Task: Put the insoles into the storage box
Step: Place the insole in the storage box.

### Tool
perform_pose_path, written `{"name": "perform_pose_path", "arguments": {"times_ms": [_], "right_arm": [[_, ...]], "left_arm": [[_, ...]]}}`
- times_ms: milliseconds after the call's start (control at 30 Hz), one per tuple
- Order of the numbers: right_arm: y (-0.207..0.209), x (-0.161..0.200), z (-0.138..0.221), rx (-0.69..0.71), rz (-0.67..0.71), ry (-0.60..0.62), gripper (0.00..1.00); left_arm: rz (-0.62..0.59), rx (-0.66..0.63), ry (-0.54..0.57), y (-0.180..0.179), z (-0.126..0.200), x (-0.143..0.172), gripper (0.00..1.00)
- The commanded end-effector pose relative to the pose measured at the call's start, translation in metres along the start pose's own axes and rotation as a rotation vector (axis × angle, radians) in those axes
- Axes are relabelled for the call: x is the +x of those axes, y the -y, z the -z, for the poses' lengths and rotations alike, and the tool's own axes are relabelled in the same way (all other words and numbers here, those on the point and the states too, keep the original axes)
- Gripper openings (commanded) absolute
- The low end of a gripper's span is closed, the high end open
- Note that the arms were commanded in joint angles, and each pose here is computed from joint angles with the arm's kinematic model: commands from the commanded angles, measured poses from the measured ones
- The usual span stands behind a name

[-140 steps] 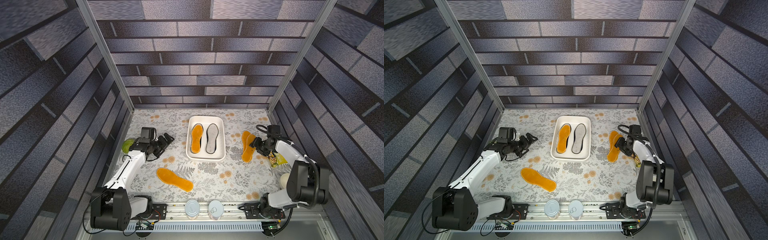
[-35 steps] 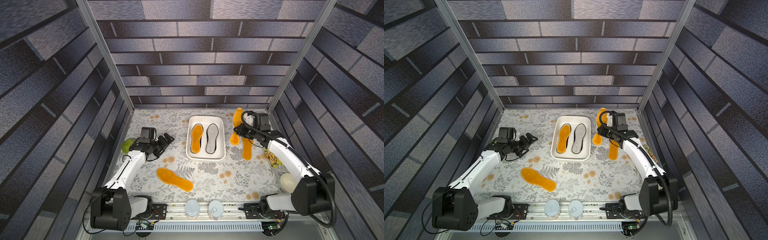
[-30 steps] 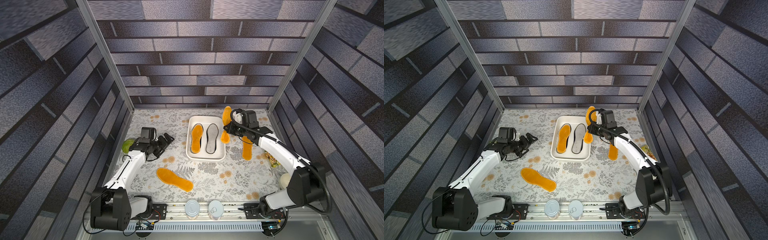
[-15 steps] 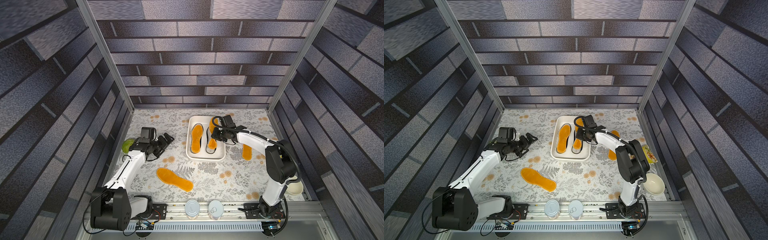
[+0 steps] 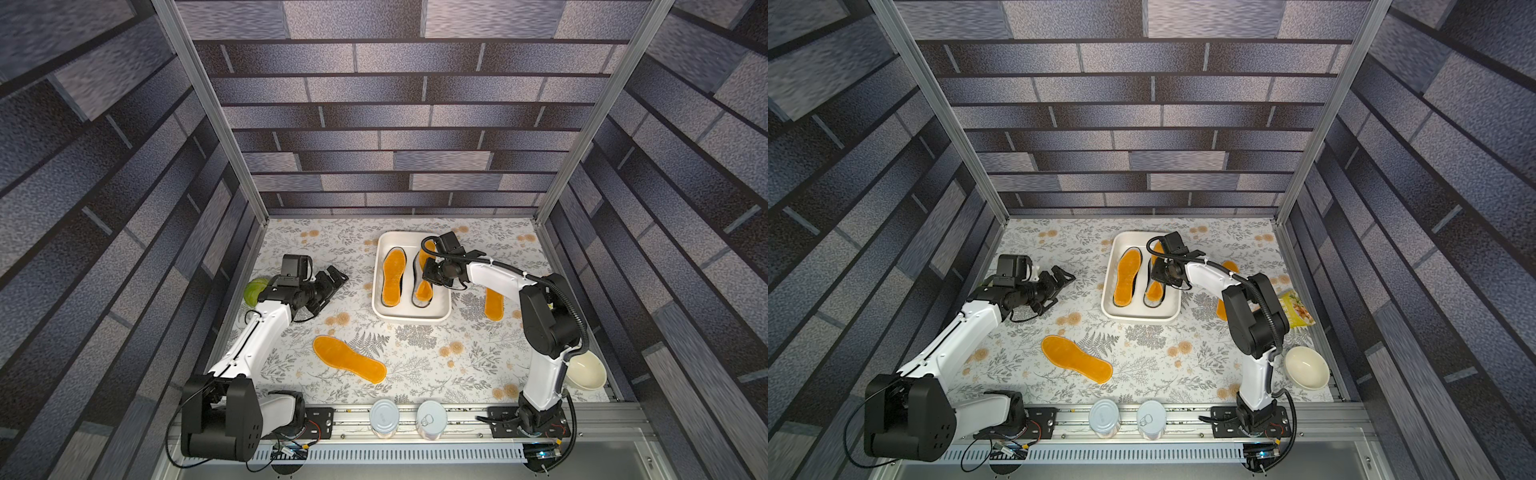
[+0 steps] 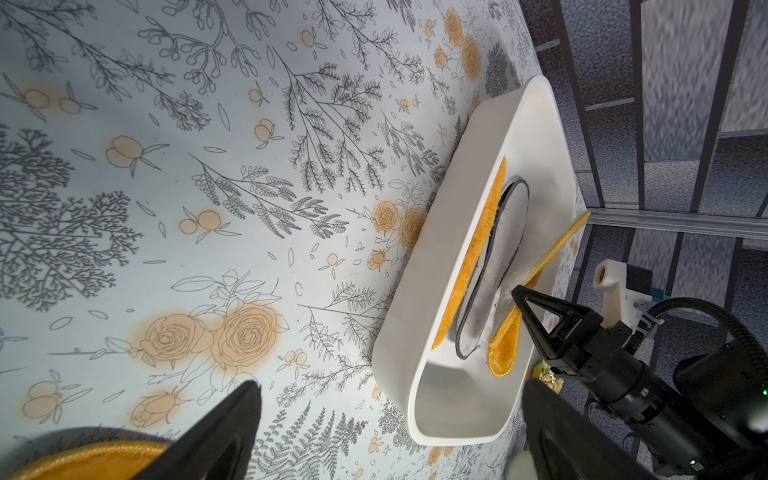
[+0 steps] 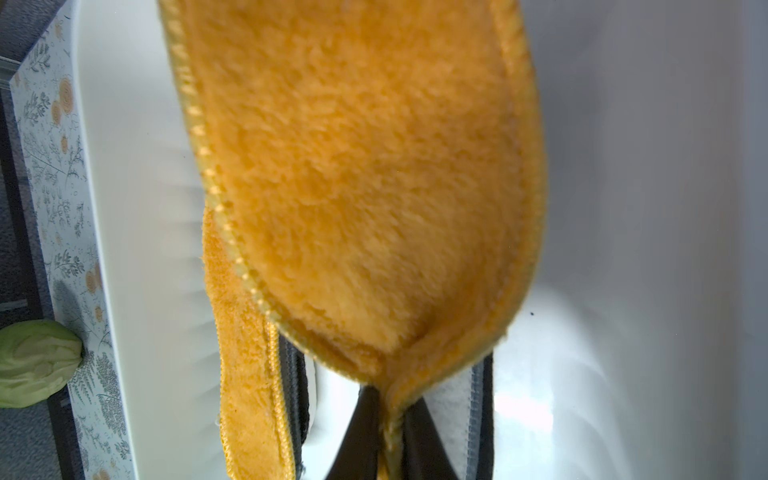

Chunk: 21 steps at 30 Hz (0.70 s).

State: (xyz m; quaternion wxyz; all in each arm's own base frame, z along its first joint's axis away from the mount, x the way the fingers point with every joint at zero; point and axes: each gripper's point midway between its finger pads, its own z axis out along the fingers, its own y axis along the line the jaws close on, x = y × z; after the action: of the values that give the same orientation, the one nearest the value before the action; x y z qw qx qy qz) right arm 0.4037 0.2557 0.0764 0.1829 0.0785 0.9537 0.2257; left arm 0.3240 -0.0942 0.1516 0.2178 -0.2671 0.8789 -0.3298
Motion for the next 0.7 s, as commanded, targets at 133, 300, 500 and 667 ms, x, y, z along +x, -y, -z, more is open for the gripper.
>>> {"name": "perform_pose_path", "arguments": {"times_ms": [133,300,500,667], "right_arm": [[0.0022,0.0051,-0.0075,0.029,-0.012,-0.033,0.15],[0.0026,0.0051,-0.0102,0.039,-0.012,-0.039,0.16],[0.0034,0.0059,-0.0113,0.044,-0.013,-0.043,0.21],[0.0032,0.006,-0.0115,0.045,-0.012,-0.045,0.23]], "left_arm": [[-0.007,0.006,0.008,-0.0009,0.0043,0.0003,1.0],[-0.005,0.005,0.008,-0.0018,0.0049,0.0007,1.0],[-0.007,0.007,0.009,-0.0015,0.0046,0.0,1.0],[-0.006,0.009,0.008,-0.0015,0.0044,-0.0003,1.0]]}}
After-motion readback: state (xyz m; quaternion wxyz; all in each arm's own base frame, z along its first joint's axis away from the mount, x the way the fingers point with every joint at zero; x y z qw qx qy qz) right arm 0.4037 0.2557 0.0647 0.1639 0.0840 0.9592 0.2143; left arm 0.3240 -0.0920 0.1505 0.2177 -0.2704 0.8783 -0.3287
